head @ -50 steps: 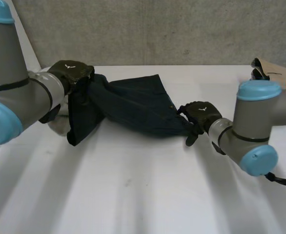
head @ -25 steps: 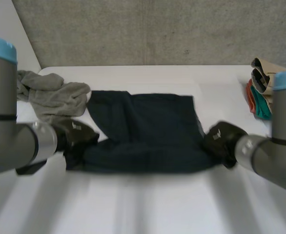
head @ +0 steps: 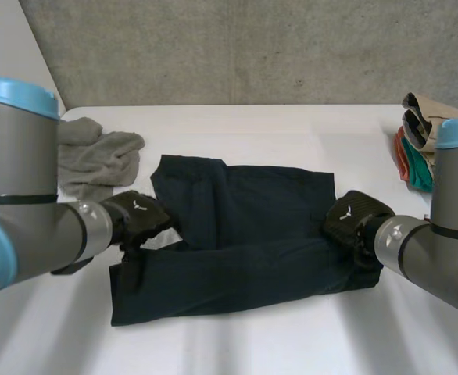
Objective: Fold the laundry.
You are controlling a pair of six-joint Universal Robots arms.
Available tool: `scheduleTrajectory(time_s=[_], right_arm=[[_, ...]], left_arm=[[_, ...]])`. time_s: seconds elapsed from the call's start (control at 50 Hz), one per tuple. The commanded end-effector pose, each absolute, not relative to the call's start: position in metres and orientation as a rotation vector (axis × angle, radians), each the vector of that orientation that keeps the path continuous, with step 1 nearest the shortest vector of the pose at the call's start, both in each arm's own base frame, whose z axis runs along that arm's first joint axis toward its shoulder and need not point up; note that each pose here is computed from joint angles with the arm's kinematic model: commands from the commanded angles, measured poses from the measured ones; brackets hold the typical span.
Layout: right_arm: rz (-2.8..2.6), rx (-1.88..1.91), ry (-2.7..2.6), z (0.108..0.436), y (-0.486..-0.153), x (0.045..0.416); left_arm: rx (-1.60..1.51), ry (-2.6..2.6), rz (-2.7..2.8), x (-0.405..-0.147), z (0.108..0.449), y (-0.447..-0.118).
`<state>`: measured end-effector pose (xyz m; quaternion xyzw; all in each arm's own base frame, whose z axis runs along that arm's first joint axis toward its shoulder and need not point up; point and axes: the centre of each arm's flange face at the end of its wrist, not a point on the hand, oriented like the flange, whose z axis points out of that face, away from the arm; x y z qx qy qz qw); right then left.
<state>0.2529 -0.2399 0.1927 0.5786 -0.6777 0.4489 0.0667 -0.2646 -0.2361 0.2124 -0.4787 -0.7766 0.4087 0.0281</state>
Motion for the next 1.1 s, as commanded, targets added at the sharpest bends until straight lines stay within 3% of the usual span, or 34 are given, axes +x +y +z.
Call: scheduleTrajectory(time_s=[0.02,0.16,0.34,0.5,1.1], right_arm=[[1.416,1.717,-2.022,0.194,-0.242,0.258],[1.482,1.713,-1.986,0.200,-0.237,0.260],[1.554,1.674,-1.933,0.207,-0.235,0.257],[1.535,1.669,-1.949,0.202,-0.232,0.252],[1.537,1.667,-1.970,0.197,-0.230,0.247]], left_arm=[[-1.473,-2.306,1.472,-0.280,0.239,-0.261],[-1.489,-2.105,1.745,-0.311,0.242,-0.300],[-1.694,-1.896,1.746,-0.344,0.189,-0.337],[-1.773,-1.843,1.723,-0.352,0.156,-0.354],[-1.875,-1.901,1.686,-0.364,0.137,-0.351]])
